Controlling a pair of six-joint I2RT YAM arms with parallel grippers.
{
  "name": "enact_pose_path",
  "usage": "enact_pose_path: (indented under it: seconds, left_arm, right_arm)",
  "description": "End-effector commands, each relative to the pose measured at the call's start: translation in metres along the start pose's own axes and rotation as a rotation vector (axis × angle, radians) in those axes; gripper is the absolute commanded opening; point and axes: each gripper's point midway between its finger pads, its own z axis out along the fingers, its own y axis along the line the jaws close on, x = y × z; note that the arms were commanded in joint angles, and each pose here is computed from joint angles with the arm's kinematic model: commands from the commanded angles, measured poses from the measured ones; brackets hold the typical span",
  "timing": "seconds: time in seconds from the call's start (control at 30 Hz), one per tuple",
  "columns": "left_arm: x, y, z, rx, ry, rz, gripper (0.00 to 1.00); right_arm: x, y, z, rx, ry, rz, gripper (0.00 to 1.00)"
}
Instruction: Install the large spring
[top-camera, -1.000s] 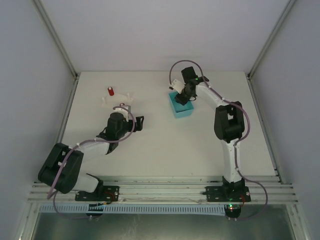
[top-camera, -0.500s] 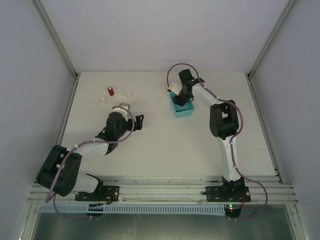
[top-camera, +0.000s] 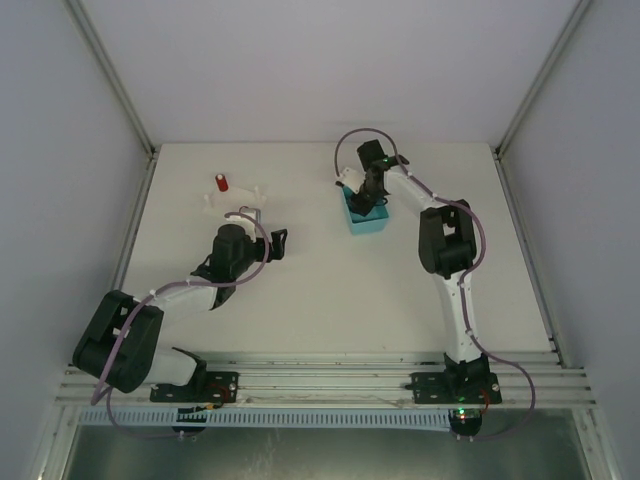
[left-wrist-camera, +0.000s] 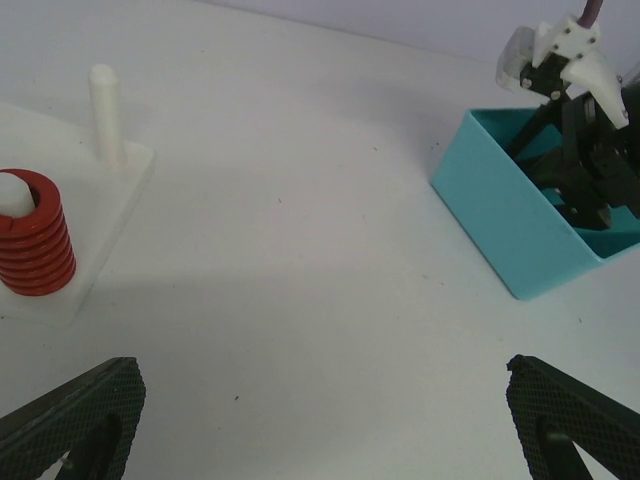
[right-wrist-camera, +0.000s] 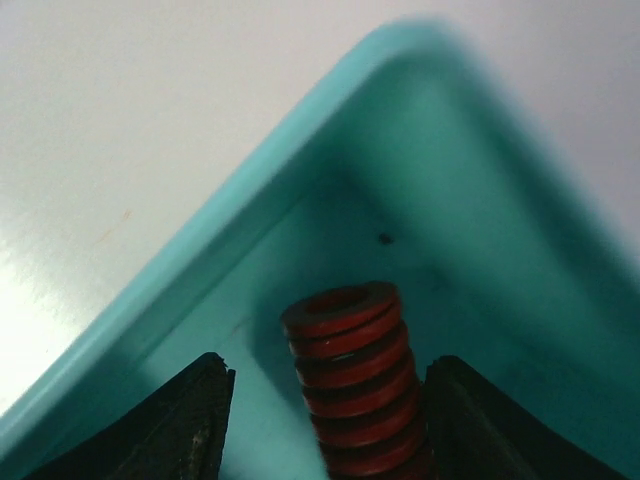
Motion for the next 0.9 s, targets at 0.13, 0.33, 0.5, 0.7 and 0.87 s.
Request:
enact_pose_path:
  seconds: [0.13, 0.33, 0.5, 0.7, 0.87]
  left_arm:
    - [-0.015, -0.008, -0.005, 0.014, -0.048, 0.027, 0.99]
    - [-0.016, -0.009, -0.006, 0.008, -0.052, 0.035, 0.99]
    - [-0.016, -0.009, -0.006, 0.005, -0.051, 0.039, 0.99]
    - [-0.015, -0.007, -0.006, -0.002, -0.050, 0.040, 0.99]
    - [-0.016, -0.006, -0.007, -0.008, -0.053, 0.041, 0.99]
  right_arm:
    - [0.032, 0.011, -0.002, -0.069, 0.139, 0.056, 0.53]
    - [0.043, 0.008, 0.009, -0.047, 0.178, 0.063, 0.53]
    - [0.050, 0.008, 0.018, -0.044, 0.190, 0.079, 0.53]
    - [0.051, 0.005, 0.021, -0.031, 0.182, 0.103, 0.41]
    - [0.046, 0.005, 0.017, -0.023, 0.142, 0.121, 0.27]
